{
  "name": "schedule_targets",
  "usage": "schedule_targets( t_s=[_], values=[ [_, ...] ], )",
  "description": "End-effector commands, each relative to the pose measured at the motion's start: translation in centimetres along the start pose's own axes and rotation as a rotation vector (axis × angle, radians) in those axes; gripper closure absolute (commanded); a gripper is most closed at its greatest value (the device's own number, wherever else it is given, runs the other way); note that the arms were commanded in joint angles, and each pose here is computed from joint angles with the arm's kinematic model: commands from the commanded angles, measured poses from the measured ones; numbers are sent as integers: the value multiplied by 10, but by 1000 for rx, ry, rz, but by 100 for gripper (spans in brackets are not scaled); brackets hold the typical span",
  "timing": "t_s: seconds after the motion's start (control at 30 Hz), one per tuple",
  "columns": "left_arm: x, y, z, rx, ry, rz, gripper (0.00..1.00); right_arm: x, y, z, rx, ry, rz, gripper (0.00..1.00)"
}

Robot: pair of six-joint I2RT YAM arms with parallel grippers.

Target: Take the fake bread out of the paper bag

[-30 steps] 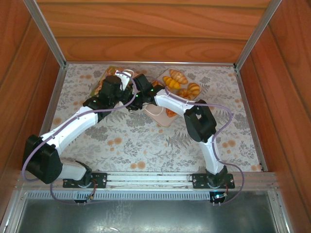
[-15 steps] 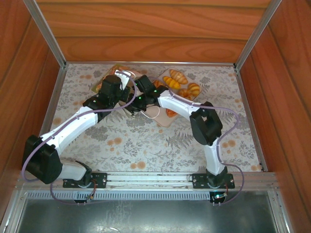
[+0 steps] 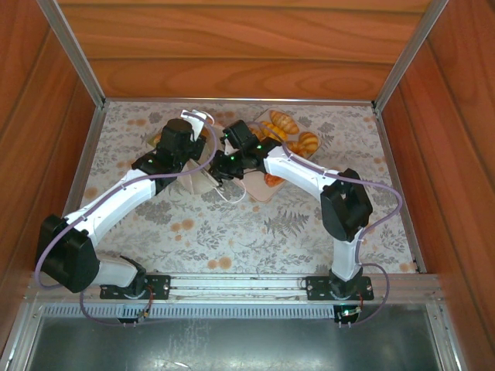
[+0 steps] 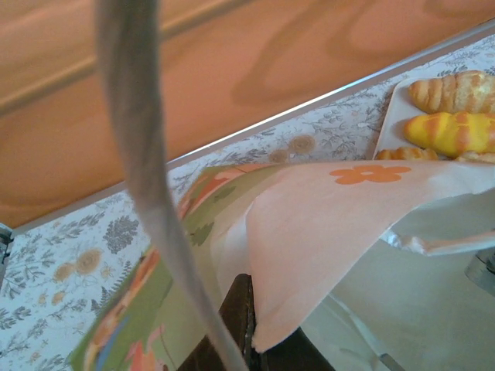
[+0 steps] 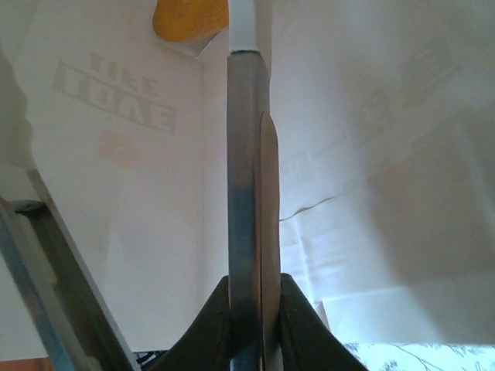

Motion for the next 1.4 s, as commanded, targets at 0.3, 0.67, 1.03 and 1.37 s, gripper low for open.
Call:
schedule_targets(
  t_s=[0.3, 0.67, 1.03, 1.37],
  values=[
    [2, 6, 2, -19, 6, -10, 100, -1, 2, -8, -15, -47, 21, 78],
    [1, 4, 0, -16, -12, -30, 100, 5, 10, -14, -53, -123, -23, 82],
    [9, 8, 3, -19, 75, -44, 100, 15, -2, -48, -89, -212, -96, 91],
    [16, 12, 8, -14, 165, -45, 100, 22, -31, -88, -68, -302, -193, 93]
  ],
)
Point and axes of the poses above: each hand's point on the last joint's axis, 136 mm out from that joint toward the fingers, its own z axis out along the fingers, its own x axis along the line the jaws close on, y = z × x, the point moved 7 cm from there along -z, back along the fingers, and after that the axes turned 5 degrees about -z, right-handed, at the moved point
